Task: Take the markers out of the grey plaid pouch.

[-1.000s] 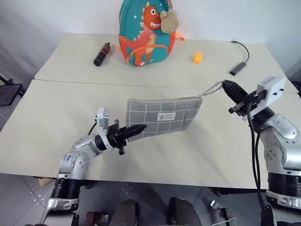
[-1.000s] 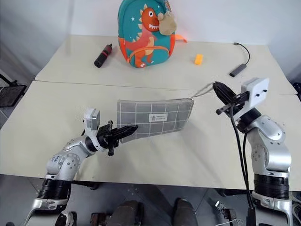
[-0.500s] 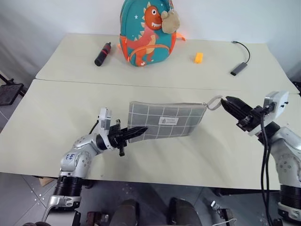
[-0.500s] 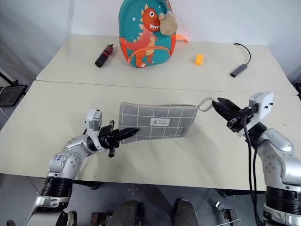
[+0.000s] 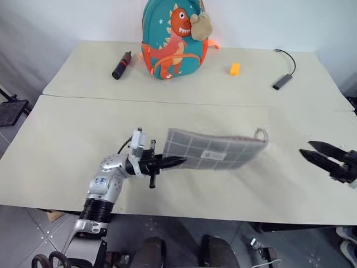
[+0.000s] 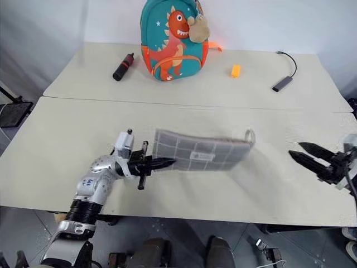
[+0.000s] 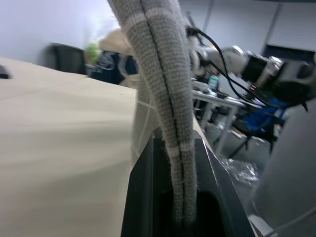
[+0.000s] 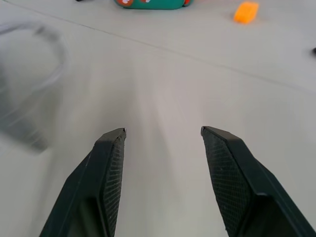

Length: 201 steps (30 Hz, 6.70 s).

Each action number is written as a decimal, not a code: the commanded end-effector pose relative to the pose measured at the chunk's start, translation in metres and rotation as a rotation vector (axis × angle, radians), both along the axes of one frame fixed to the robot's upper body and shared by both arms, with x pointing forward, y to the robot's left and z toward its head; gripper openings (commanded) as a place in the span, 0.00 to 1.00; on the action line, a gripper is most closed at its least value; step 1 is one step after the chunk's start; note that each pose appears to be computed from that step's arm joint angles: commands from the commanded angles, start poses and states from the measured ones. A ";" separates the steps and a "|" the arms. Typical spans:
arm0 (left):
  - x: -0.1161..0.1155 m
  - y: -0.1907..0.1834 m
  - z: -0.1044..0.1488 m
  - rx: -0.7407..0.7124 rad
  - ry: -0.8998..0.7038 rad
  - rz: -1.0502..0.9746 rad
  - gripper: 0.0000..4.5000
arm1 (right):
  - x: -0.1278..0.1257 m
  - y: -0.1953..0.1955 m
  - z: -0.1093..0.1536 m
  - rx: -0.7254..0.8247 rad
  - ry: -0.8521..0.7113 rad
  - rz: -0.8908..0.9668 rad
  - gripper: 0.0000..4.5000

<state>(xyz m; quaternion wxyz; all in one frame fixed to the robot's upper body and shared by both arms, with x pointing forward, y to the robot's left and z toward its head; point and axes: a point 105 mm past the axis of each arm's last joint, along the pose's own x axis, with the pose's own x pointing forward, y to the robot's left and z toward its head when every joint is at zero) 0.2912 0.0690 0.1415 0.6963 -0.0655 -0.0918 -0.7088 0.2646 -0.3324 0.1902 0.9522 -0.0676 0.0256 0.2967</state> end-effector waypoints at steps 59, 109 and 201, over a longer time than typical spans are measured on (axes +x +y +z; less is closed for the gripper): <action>-0.008 -0.008 -0.037 0.071 -0.142 0.107 0.00 | -0.002 0.231 -0.028 -0.921 0.142 0.753 0.50; -0.006 -0.002 -0.036 0.071 -0.109 0.140 0.00 | -0.007 0.221 0.009 -0.472 -0.285 0.968 0.14; -0.006 -0.020 -0.031 0.042 -0.121 0.090 0.00 | 0.004 0.232 -0.012 -0.783 0.044 0.674 0.01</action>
